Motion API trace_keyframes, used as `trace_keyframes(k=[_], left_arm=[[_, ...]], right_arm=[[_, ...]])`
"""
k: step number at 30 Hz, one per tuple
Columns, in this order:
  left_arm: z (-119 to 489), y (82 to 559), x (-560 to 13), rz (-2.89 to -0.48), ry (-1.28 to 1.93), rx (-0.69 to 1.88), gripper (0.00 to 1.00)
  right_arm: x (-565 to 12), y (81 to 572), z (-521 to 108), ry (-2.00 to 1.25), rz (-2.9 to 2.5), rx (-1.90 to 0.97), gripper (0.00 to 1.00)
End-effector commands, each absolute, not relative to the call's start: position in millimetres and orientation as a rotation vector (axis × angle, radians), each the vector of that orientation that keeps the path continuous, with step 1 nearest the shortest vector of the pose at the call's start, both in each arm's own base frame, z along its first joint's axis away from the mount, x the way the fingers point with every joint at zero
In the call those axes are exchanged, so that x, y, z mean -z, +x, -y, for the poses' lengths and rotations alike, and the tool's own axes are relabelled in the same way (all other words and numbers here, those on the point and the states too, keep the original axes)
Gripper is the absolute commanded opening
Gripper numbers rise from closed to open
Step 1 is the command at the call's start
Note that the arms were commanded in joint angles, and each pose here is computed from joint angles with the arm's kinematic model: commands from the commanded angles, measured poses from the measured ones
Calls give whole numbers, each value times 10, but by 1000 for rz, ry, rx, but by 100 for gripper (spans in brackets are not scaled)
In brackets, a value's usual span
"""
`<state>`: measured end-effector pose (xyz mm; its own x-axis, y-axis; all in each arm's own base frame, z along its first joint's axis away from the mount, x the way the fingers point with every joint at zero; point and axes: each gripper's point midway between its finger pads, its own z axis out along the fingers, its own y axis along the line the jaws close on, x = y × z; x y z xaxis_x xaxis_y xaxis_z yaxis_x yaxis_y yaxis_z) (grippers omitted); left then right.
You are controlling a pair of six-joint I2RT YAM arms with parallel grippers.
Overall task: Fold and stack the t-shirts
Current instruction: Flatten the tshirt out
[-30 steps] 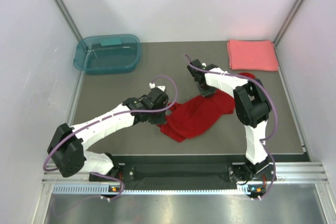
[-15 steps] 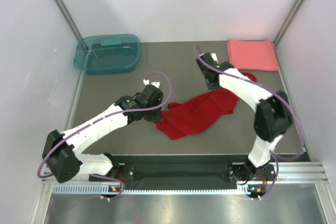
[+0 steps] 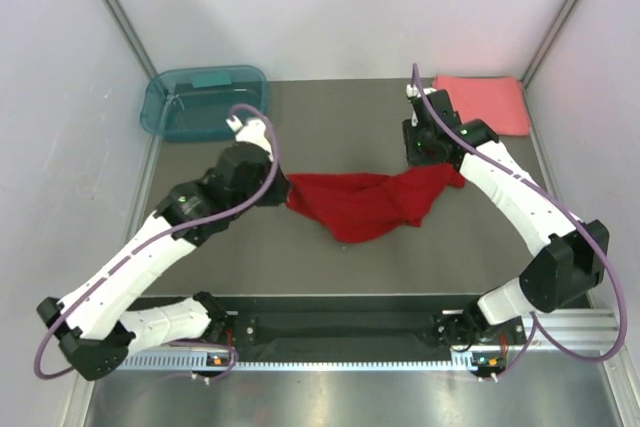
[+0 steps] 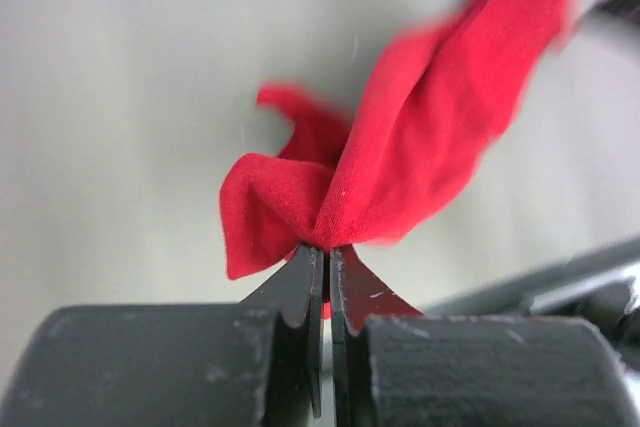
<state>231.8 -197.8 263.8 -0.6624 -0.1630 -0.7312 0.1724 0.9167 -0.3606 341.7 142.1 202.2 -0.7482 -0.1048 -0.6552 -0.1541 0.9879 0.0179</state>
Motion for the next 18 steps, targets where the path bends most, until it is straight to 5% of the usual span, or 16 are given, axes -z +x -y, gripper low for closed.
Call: trace_keyframes(k=[1, 5, 10, 12, 13, 14, 18], left_arm=[[1657, 2544, -3472, -1960, -50, 426, 0], [1730, 3018, -3604, -1917, 13, 386, 0], [1644, 3824, -2782, -2149, -46, 428, 0], [1612, 4074, -2502, -2249, -35, 351, 26], [1506, 4082, -2380, -2310, -51, 280, 53], [1478, 4094, -2344, -2341, -37, 248, 65], [1416, 4069, -2544, -2300, -16, 222, 85]], right_arm=[[-2212, 3379, -1492, -187, -2386, -183, 33], [-2166, 3282, -1460, -167, -2415, -220, 36], [-1982, 3102, -1529, -154, -2475, -309, 44], [-1904, 3013, -1650, -156, -2512, -403, 48], [-1898, 3026, -1707, -158, -2506, -436, 50], [-1853, 3008, -1751, -153, -2517, -463, 55], [-1684, 3059, -2076, -227, -2563, -565, 66]])
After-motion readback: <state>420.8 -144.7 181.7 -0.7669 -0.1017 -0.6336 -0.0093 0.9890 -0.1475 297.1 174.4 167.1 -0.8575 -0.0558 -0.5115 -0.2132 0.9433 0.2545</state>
